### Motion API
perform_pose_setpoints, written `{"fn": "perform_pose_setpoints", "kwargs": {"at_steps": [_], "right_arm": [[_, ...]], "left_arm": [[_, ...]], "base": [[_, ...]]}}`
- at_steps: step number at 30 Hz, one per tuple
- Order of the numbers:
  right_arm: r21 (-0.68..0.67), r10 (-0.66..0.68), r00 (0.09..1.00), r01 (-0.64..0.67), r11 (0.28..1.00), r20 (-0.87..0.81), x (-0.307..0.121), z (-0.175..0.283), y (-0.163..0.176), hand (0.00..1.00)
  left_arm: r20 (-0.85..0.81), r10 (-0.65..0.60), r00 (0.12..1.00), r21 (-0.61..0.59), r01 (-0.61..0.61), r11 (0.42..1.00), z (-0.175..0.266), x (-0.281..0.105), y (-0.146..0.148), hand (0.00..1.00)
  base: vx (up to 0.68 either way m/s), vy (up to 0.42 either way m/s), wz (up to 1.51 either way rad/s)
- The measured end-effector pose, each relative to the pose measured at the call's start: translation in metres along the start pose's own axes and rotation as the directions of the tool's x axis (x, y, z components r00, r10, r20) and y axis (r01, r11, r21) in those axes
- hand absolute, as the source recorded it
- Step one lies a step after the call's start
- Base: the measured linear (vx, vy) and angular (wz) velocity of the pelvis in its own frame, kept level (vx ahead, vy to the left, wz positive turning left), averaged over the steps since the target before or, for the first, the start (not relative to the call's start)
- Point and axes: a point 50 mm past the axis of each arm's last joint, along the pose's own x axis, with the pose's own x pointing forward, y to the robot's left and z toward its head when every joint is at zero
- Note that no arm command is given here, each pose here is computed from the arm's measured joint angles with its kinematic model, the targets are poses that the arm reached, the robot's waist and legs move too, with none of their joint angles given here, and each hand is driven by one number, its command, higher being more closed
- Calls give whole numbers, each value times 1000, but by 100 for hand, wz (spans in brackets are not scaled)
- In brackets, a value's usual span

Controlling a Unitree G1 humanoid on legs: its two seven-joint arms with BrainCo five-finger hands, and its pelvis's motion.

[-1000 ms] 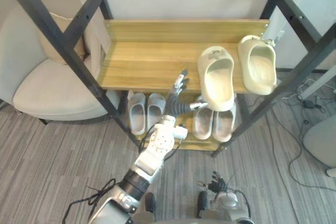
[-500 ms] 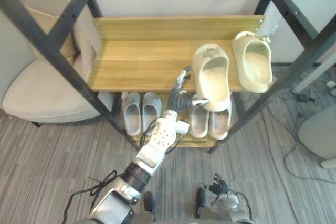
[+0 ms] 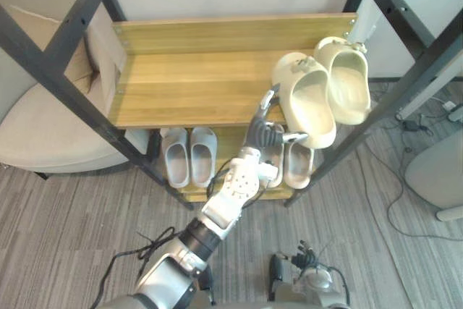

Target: Organize the slippers on the shoe rack

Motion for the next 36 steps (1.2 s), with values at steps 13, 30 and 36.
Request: {"fn": "perform_pose_setpoints", "kwargs": {"at_steps": [13,30,36], "right_arm": [[26,5,1000,-5,1000,3,-2,1,5,0],[41,11,1000,-11,999,-6,-3,-1,9,0],[-9,33,999,-34,999,-35,0,-5,10,0]], "left_arm": [[35,102,994,10,-102,995,11,20,21,0],[160,151,976,-69,-141,988,40,17,37,0],[193,-35,981,-203,75,976,45,-13,6,0]], "base": [[18,3,-4],[-1,1,2],[-14,8,11]]}}
